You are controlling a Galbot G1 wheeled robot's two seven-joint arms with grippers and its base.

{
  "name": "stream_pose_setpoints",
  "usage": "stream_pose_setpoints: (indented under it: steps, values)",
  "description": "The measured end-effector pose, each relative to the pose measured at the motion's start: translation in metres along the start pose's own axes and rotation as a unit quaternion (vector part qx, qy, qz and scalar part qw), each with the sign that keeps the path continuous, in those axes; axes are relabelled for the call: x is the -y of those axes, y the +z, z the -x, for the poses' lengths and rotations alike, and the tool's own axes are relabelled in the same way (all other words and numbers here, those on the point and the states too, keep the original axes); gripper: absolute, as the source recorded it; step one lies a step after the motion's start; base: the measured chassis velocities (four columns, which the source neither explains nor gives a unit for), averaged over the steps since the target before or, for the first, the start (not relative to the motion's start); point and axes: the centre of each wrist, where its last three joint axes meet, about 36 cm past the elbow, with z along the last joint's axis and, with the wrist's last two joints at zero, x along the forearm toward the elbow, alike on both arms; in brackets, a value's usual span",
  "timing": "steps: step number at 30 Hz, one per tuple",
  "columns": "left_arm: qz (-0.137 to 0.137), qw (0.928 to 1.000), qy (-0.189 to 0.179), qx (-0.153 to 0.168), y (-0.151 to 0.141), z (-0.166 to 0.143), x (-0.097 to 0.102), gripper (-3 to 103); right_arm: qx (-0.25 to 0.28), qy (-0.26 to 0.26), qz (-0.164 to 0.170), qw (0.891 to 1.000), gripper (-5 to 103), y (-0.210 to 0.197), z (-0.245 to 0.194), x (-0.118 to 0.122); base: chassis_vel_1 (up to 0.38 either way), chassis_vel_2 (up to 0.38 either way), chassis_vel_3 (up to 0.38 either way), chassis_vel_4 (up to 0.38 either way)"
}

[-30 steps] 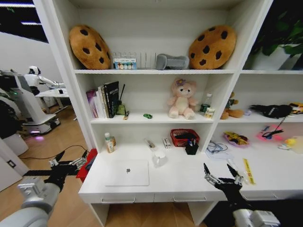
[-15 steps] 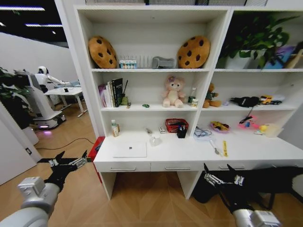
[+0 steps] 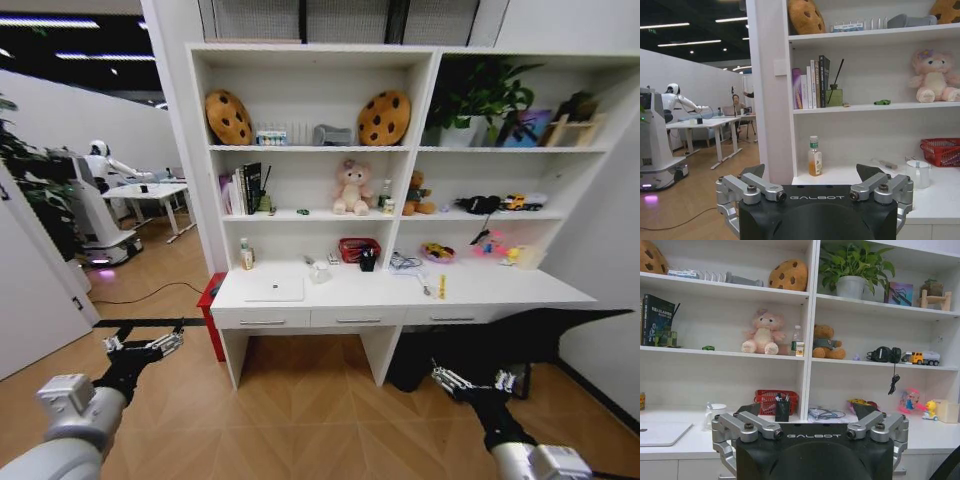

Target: Organize the objects on the table.

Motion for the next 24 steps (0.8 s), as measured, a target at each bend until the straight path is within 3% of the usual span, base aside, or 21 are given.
stream_pose_setpoints:
  steps: [24]
  values:
    - [0.0,1.0,0.0,0.0,0.0,0.0,0.0,100,0.0,0.0,0.0,1.0,100,0.0,0.0,0.0,-0.011,0.011,0.016,-0.006]
